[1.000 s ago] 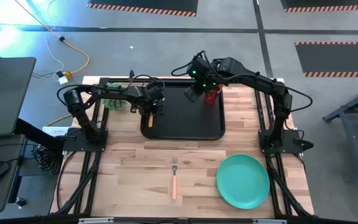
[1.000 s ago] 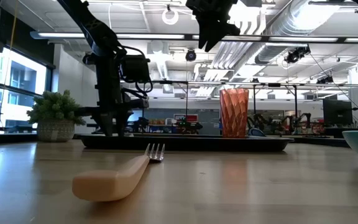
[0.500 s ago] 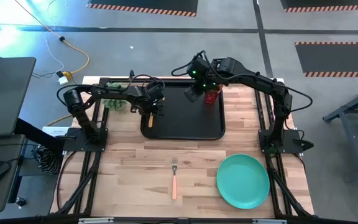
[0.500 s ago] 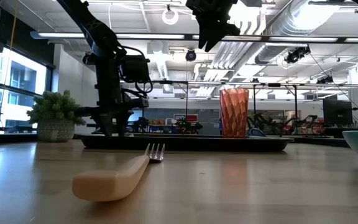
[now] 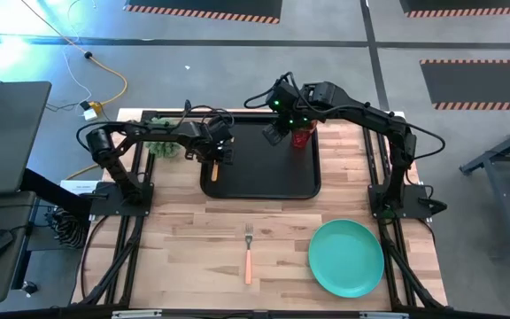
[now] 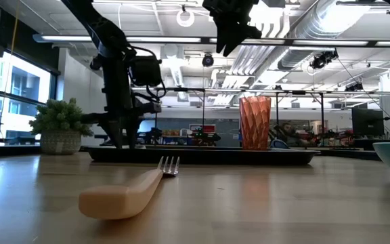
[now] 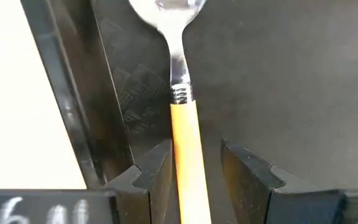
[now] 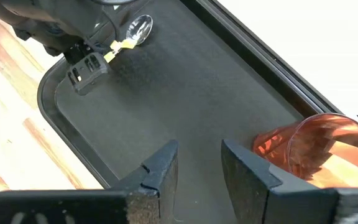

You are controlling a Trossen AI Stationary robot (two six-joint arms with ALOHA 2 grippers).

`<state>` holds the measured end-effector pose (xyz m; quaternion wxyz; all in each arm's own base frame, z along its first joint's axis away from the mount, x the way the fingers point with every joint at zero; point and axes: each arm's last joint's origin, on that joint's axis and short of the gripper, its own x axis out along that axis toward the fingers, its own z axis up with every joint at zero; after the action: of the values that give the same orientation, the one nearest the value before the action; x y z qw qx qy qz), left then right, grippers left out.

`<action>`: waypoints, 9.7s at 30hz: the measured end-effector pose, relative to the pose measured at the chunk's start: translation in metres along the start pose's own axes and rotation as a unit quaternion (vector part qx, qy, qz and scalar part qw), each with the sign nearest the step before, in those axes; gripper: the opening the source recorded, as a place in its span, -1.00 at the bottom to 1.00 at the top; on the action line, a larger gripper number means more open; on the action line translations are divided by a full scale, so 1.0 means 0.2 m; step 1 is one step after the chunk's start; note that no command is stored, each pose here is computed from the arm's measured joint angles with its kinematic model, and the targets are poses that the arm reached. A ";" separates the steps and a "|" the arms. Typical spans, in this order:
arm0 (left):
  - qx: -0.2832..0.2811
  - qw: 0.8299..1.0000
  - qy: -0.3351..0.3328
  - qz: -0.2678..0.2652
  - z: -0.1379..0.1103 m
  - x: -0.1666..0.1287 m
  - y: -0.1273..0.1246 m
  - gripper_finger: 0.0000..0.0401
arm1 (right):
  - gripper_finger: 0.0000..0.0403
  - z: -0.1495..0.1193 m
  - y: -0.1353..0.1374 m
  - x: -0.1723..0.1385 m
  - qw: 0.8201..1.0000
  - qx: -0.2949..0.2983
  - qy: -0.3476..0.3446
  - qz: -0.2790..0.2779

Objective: Pick and place plate/cup/fork/spoon on tray
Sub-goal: Put the yellow spoon on the black table tray, then put the light blue plate on the black table tray

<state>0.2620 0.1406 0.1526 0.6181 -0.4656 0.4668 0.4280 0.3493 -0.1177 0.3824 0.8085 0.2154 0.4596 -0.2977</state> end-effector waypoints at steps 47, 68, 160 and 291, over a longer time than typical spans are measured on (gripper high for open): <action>0.249 0.942 -0.156 -0.161 -0.15 -0.62 0.03 -0.36 | -0.43 -0.67 0.65 -0.26 0.986 0.021 0.161 0.026; 0.253 0.939 -0.146 -0.182 -0.15 -0.62 0.02 -0.36 | -0.43 -1.21 0.92 -0.54 0.981 0.088 0.166 0.039; 0.339 0.906 -0.073 -0.243 -0.59 -0.65 -0.18 -0.36 | -0.43 -2.00 1.34 0.21 0.954 -0.024 0.233 -0.186; 0.149 0.903 -0.308 -0.261 -0.32 -1.05 0.25 -0.36 | -1.00 -0.38 0.71 0.68 0.940 -0.322 0.114 -0.014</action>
<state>0.1609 0.0686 0.3403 0.8827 -0.3186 0.1732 0.2989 0.4538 -0.0047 0.2375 0.7723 -0.0306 0.6234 -0.1182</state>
